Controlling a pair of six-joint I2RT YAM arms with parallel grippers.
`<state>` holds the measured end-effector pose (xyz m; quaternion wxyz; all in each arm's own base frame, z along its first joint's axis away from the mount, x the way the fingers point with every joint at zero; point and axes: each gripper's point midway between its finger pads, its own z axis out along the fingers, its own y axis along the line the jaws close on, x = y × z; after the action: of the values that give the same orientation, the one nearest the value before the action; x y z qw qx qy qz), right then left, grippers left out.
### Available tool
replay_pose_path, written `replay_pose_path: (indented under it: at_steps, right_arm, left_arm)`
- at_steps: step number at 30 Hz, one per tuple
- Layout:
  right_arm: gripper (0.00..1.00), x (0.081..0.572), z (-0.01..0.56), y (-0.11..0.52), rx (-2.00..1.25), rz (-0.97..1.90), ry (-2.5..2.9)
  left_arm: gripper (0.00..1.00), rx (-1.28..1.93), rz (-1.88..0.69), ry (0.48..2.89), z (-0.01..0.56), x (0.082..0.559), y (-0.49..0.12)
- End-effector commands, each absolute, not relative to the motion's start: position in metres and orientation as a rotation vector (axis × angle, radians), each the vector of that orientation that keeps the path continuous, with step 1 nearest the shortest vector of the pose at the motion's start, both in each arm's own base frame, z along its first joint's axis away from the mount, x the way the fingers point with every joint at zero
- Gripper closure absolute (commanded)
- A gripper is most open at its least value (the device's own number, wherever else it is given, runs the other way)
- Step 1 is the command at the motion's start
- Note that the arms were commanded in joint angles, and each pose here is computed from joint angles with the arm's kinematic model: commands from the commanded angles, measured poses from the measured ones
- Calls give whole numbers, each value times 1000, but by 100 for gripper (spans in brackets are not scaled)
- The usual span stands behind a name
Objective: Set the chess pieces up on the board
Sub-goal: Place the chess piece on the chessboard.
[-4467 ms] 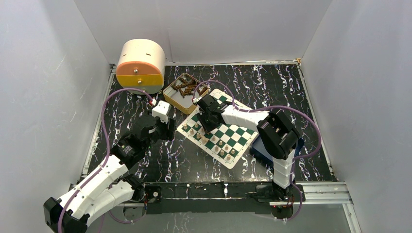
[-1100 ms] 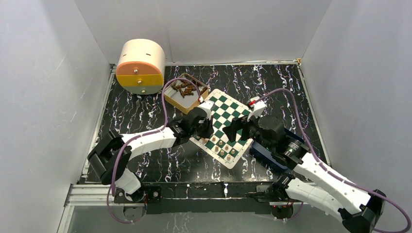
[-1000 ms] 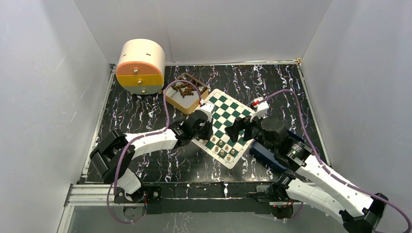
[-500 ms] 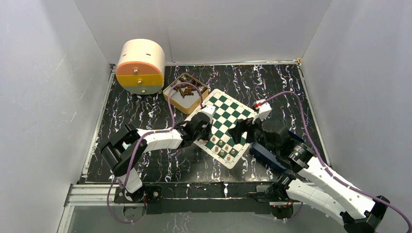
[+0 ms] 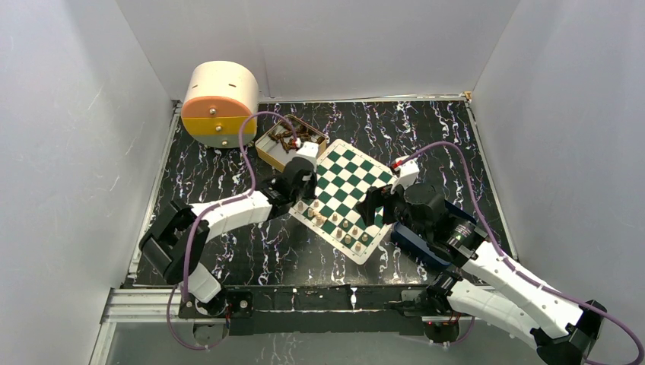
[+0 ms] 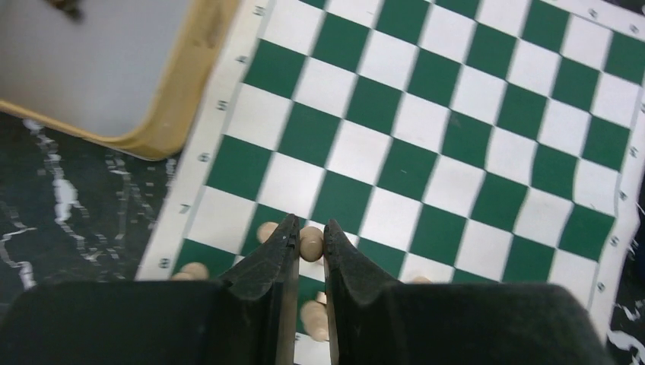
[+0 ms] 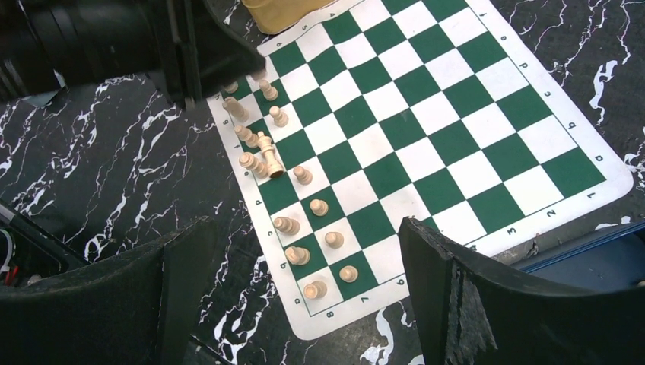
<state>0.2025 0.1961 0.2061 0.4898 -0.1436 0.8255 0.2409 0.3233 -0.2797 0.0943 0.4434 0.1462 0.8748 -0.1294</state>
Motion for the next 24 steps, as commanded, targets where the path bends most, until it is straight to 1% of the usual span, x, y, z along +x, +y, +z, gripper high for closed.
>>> replay_pose_path:
  at_steps: [1, 8, 24]
  right_arm:
    - [1, 209, 223, 203, -334, 622, 1935]
    - [1, 210, 223, 200, -333, 605, 1934]
    - [1, 211, 224, 197, -325, 582, 1944]
  left_arm:
    - [92, 249, -268, 2142, 113, 346, -244]
    - [92, 224, -229, 2159, 101, 358, -228]
    - [91, 254, -230, 2210, 59, 356, -225]
